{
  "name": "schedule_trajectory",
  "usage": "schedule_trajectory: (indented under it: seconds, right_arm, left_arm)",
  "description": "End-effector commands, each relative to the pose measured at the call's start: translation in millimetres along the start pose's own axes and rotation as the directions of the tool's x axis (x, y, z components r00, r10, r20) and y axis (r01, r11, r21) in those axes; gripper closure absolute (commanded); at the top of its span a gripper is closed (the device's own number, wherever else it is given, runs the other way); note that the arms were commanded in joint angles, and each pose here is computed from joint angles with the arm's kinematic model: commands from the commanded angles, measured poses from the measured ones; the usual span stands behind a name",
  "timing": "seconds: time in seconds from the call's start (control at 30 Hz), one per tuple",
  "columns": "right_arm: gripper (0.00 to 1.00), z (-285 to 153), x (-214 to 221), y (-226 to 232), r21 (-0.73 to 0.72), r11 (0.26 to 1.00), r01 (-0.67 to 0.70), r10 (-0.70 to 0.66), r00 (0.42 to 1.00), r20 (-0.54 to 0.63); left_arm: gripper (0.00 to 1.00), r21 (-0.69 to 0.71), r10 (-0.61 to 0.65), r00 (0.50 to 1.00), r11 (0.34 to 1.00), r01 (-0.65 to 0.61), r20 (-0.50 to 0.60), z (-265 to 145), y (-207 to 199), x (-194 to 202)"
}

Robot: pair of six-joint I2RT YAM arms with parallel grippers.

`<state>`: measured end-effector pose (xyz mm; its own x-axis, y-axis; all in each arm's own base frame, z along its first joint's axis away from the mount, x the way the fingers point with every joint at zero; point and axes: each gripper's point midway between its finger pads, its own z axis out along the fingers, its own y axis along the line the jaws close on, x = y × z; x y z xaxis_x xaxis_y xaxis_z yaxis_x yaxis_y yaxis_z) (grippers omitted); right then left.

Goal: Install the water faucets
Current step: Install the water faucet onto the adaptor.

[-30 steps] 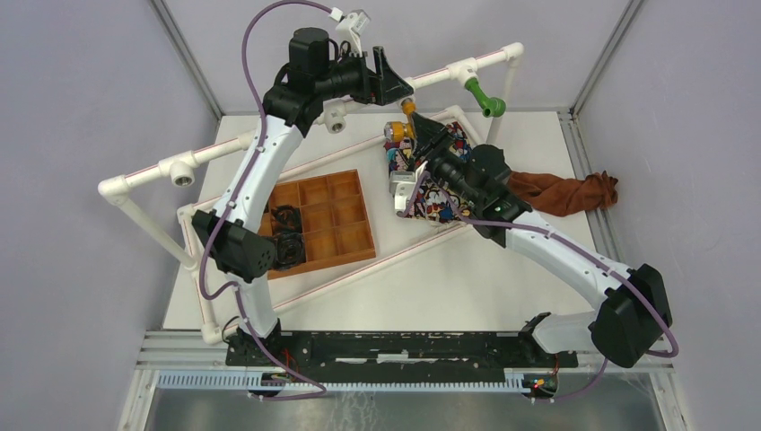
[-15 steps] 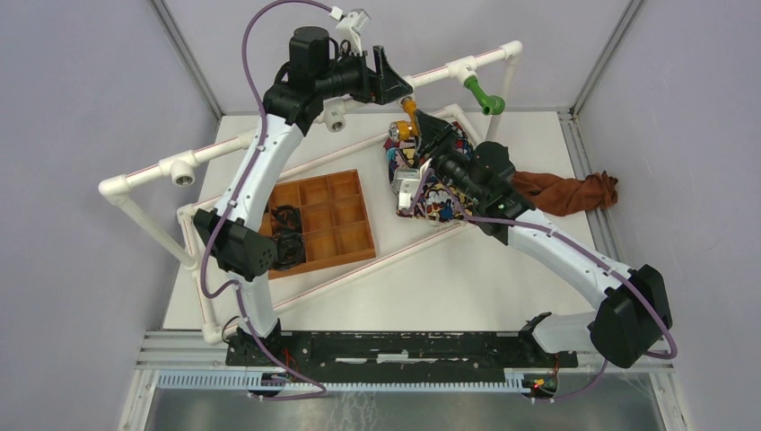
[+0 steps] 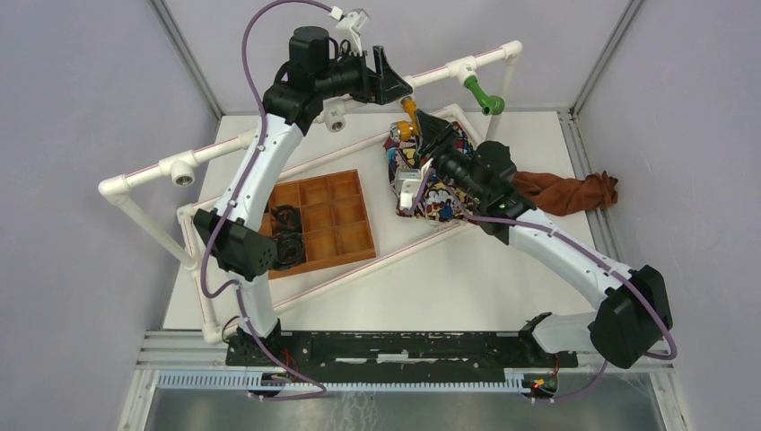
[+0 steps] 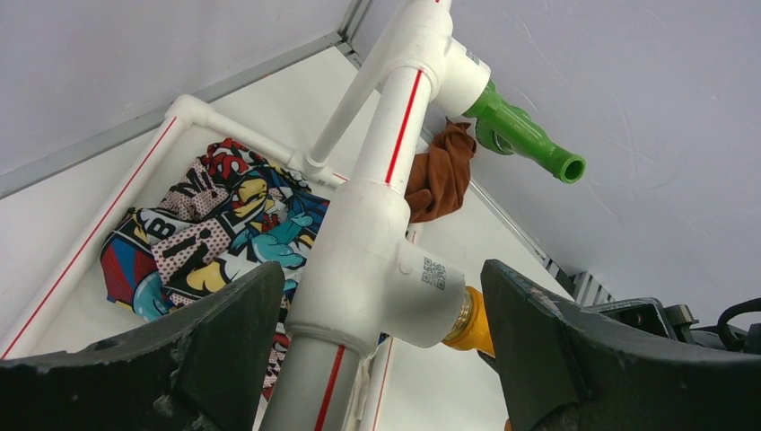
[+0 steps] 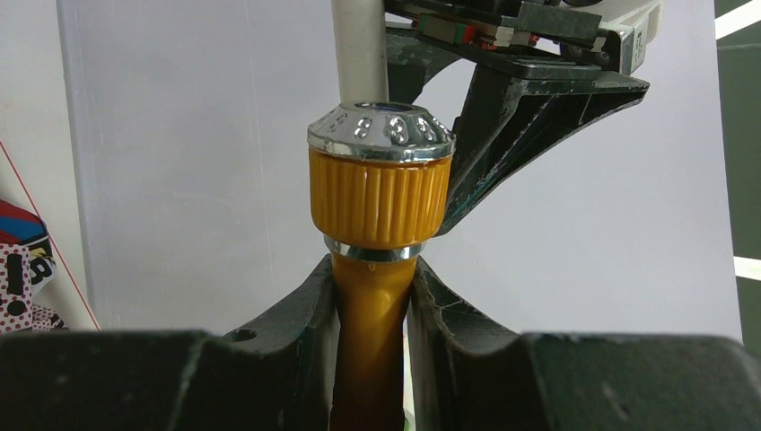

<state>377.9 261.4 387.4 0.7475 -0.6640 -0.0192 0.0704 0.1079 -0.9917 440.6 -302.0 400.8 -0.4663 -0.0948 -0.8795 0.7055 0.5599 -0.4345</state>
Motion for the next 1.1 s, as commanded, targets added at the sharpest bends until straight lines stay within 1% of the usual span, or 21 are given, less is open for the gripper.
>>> schedule_trajectory:
  seconds: [0.0, 0.17, 0.63, 0.77, 1.07]
  right_arm:
    - [1.0, -12, 18, -23, 0.056, 0.997, 0.054, -0.049, 0.995, -0.082]
    - [1.0, -14, 16, -15, 0.024, 0.998, 0.061, -0.059, 0.995, -0.084]
    - [1.0, -12, 13, -14, 0.034, 0.997, 0.068, -0.066, 0.995, -0.075]
    - [1.0, -10, 9, -18, 0.058, 0.998, 0.018, -0.015, 0.999, -0.052]
    - [1.0, 0, 6, -20, 0.1, 0.979, -0.18, 0.181, 0.983, -0.004]
  left_arm:
    - [0.12, -0.094, -0.119, 0.973, 0.99, 0.102, -0.197, 8, 40, 64]
    - [0.12, -0.097, -0.119, 0.974, 0.99, 0.101, -0.194, 7, 41, 63]
    - [0.12, -0.09, -0.116, 0.973, 0.991, 0.1, -0.197, 6, 39, 62]
    - [0.12, -0.089, -0.117, 0.973, 0.991, 0.101, -0.198, 6, 39, 63]
    - [0.12, -0.088, -0.119, 0.972, 0.991, 0.103, -0.201, 5, 38, 63]
